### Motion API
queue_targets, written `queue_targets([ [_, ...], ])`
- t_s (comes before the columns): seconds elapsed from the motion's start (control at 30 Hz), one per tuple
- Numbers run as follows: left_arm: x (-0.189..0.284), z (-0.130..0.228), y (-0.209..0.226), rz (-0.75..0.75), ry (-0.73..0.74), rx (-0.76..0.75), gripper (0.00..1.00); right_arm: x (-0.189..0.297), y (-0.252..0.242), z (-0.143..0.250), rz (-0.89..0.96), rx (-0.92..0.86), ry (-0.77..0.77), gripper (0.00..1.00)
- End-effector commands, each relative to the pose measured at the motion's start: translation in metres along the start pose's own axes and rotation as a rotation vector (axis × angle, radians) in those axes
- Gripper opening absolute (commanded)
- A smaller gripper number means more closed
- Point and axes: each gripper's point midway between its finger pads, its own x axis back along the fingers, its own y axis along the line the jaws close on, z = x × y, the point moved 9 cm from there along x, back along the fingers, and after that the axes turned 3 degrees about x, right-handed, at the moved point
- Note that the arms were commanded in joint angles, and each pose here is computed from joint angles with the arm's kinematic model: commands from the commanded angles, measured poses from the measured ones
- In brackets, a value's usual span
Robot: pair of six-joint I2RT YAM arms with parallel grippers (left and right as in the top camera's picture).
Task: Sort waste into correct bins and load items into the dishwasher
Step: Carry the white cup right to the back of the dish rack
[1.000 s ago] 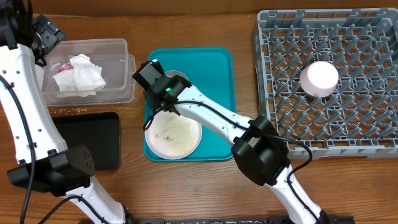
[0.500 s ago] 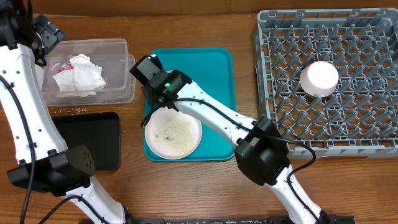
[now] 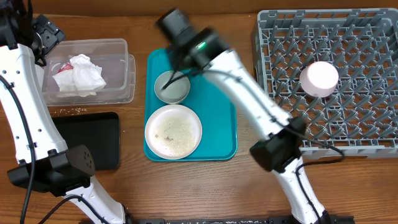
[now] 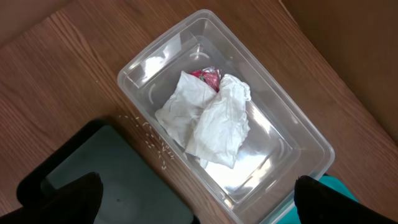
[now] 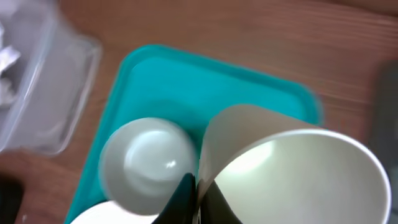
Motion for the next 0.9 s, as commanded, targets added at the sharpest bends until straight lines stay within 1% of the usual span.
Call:
queue_targets([
  [0.0, -0.003, 0.002, -0.003, -0.003, 0.006, -0.019, 1.00, 0.051, -0.064, -0.025, -0.013, -0.125, -0.096, 0.04],
  [0.07, -0.003, 0.002, -0.003, -0.003, 0.006, -0.019, 1.00, 0.061, -0.102, -0.028, -0.054, -0.197, -0.085, 0.04],
  [0.13, -0.003, 0.002, -0.003, -0.003, 0.006, -0.019, 1.00, 0.065, -0.140, -0.028, -0.132, -0.274, -0.066, 0.04],
  [0.27, -0.003, 0.002, -0.003, -0.003, 0.006, -0.019, 1.00, 0.069, -0.215, -0.022, -0.356, -0.384, -0.054, 0.04],
  [0.33, -0.003, 0.002, -0.003, -0.003, 0.006, -0.019, 1.00, 0.074, -0.258, -0.015, -0.493, -0.410, -0.087, 0.04],
  [0.5, -0.003, 0.002, -0.003, -0.003, 0.006, -0.019, 1.00, 0.081, -0.335, 0.006, -0.691, -0.491, -0.186, 0.04],
  [0.67, -0.003, 0.002, -0.003, -0.003, 0.006, -0.019, 1.00, 0.064, -0.382, 0.026, -0.814, -0.562, -0.253, 0.04],
  [0.87, -0.003, 0.002, -0.003, -0.003, 0.006, -0.019, 1.00, 0.018, -0.395, 0.042, -0.991, -0.547, -0.309, 0.04],
])
